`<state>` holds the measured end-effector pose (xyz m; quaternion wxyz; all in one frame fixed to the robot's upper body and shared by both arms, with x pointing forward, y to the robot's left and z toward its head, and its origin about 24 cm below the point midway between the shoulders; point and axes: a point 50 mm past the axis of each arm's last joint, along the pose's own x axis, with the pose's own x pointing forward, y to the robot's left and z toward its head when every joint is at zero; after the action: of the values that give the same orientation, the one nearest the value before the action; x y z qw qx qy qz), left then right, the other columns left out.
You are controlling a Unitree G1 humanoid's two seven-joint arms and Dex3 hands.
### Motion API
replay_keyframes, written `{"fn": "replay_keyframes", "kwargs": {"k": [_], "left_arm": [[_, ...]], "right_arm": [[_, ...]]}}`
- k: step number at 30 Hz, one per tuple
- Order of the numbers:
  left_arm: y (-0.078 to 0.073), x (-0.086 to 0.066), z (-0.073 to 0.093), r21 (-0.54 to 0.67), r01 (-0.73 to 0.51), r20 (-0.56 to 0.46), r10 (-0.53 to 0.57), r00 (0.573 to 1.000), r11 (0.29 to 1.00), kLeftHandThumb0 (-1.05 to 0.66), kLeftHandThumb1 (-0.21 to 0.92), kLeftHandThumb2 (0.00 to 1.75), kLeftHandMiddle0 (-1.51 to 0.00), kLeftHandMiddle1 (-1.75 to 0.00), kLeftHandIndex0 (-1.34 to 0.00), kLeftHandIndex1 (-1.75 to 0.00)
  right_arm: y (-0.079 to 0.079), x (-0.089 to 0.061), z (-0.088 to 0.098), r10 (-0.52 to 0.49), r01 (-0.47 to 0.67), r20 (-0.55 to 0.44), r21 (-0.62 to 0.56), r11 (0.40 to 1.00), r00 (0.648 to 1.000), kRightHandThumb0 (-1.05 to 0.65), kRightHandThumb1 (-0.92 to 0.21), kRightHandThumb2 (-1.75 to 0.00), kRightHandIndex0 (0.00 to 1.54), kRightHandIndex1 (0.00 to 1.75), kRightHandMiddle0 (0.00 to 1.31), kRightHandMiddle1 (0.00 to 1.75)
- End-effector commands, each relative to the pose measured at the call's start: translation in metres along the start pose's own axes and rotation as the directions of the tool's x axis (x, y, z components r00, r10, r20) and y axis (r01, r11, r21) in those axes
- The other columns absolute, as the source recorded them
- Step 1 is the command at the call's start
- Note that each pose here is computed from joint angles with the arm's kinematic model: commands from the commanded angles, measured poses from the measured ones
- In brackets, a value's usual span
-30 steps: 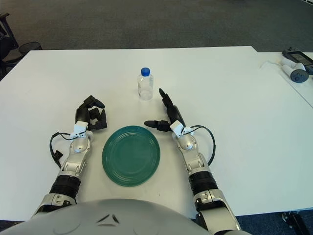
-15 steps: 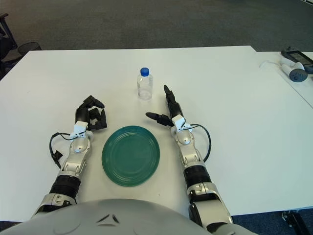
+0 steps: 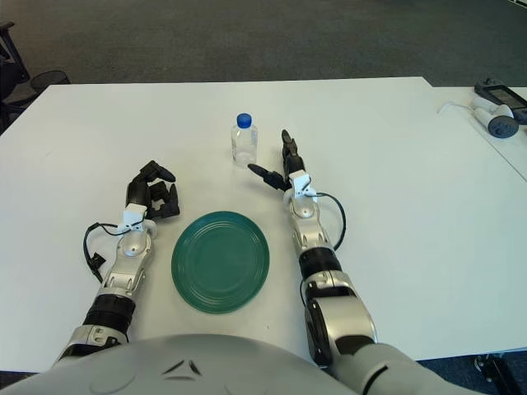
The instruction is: Put the bottle into the plate.
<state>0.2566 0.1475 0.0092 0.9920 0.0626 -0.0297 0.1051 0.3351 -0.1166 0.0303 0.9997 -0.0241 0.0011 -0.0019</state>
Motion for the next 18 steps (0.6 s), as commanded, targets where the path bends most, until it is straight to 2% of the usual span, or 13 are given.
{"fn": "replay_keyframes", "kwargs": {"k": [1,8,11,18], "left_arm": [[0.001,-0.008,-0.013,0.018,0.013,-0.066,-0.012,0.998,1.000,-0.52,0.18,1.48,-1.27,-1.75,-0.72,-1.75],[0.002,-0.009,-0.014,0.029,0.007,-0.075,-0.004,0.997,1.000,-0.53,0.16,1.51,-1.27,-1.75,-0.74,-1.75],[0.002,-0.008,-0.014,0.027,0.004,-0.074,-0.002,0.997,1.000,-0.54,0.15,1.52,-1.27,-1.75,-0.74,-1.75],[0.002,-0.009,-0.014,0.028,-0.007,-0.074,0.009,0.997,1.000,-0.55,0.13,1.55,-1.27,-1.75,-0.76,-1.75]], "right_arm": [[0.009,0.009,0.006,-0.025,0.026,-0.018,0.023,0.999,1.000,-0.91,-0.84,-0.04,0.00,0.00,0.00,0.00],[0.019,0.022,0.013,-0.055,0.055,-0.043,-0.005,0.998,0.998,-0.98,-0.91,-0.07,0.00,0.00,0.00,0.00],[0.032,0.029,0.020,-0.054,0.053,-0.055,-0.016,0.998,0.997,-1.00,-0.92,-0.10,0.00,0.00,0.00,0.00],[0.047,0.032,0.027,-0.043,0.041,-0.073,-0.031,0.999,0.996,-1.02,-0.92,-0.11,0.00,0.00,0.00,0.00]]}}
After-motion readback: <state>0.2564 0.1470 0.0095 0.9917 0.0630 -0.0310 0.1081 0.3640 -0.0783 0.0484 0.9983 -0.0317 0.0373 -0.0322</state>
